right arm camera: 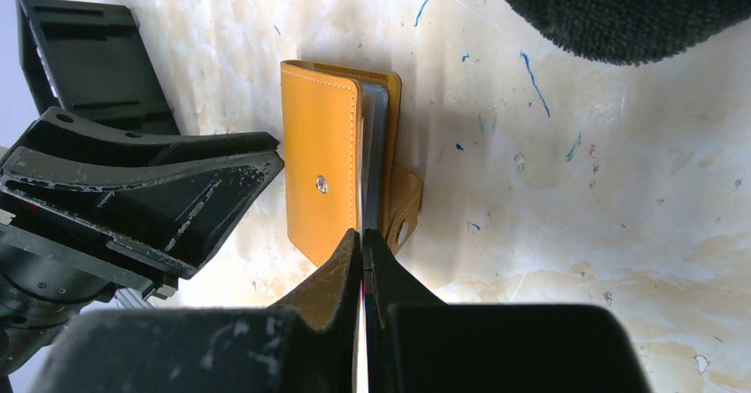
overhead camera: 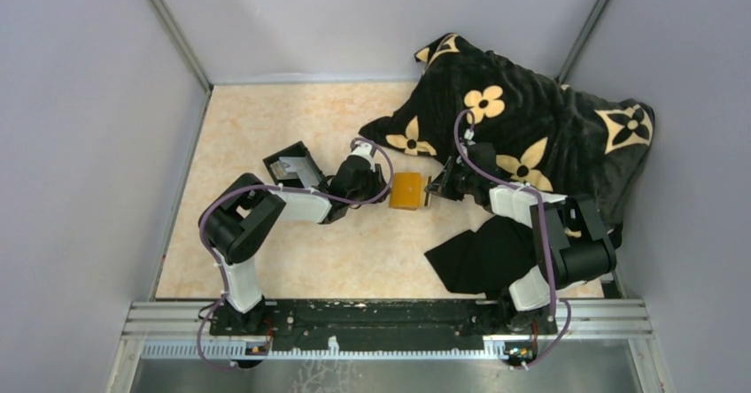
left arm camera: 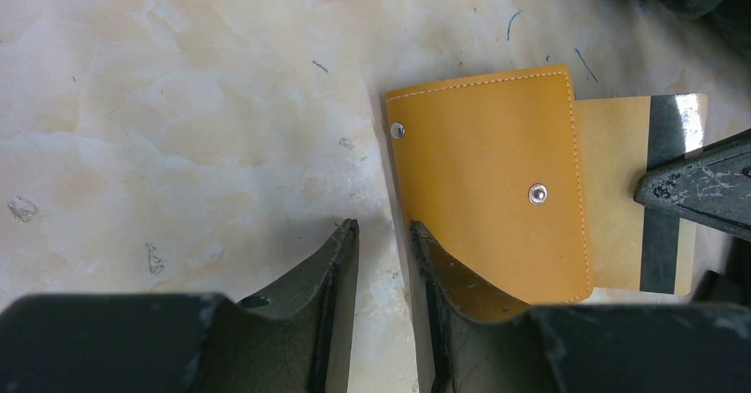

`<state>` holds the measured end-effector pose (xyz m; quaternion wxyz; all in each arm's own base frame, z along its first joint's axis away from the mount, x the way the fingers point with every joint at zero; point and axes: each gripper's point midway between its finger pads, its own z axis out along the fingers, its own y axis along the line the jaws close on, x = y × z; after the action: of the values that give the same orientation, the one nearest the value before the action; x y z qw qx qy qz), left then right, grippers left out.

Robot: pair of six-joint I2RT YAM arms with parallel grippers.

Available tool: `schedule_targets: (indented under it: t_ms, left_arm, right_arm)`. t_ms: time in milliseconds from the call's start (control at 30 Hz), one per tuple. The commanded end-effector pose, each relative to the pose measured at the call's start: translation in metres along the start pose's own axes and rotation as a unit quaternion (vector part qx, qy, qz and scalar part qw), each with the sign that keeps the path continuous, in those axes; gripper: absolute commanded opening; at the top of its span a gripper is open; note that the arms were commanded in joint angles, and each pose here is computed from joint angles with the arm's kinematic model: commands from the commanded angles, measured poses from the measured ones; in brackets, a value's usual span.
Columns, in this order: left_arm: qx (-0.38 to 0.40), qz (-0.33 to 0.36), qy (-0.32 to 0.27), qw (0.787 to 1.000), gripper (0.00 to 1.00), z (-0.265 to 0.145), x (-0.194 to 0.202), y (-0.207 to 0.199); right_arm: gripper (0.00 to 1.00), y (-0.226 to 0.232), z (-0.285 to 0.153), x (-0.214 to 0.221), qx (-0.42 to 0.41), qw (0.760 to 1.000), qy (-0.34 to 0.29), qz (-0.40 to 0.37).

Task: Put the credit cards into the card holder
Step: Open the card holder at the center of the board.

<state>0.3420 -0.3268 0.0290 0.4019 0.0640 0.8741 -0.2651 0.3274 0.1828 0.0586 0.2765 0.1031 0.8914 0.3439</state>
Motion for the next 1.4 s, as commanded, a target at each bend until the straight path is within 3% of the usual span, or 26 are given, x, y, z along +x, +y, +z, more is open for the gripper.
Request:
schedule_targets:
  t_ms: [0,1367]
  left_arm:
    - [-0.035,0.008,0.086,0.996,0.35,-0.005,0.051,0.025]
    - [-0.034,0.003,0.091,0.995,0.34,-0.004,0.055,0.025]
  right_arm:
    - [0.0,0.007,-0.001,-0.014,-0.01,1.0,-0.022,-0.018]
    - [0.0,-0.002,0.007,-0.004,-0.014,1.0,-0.016,-0.012]
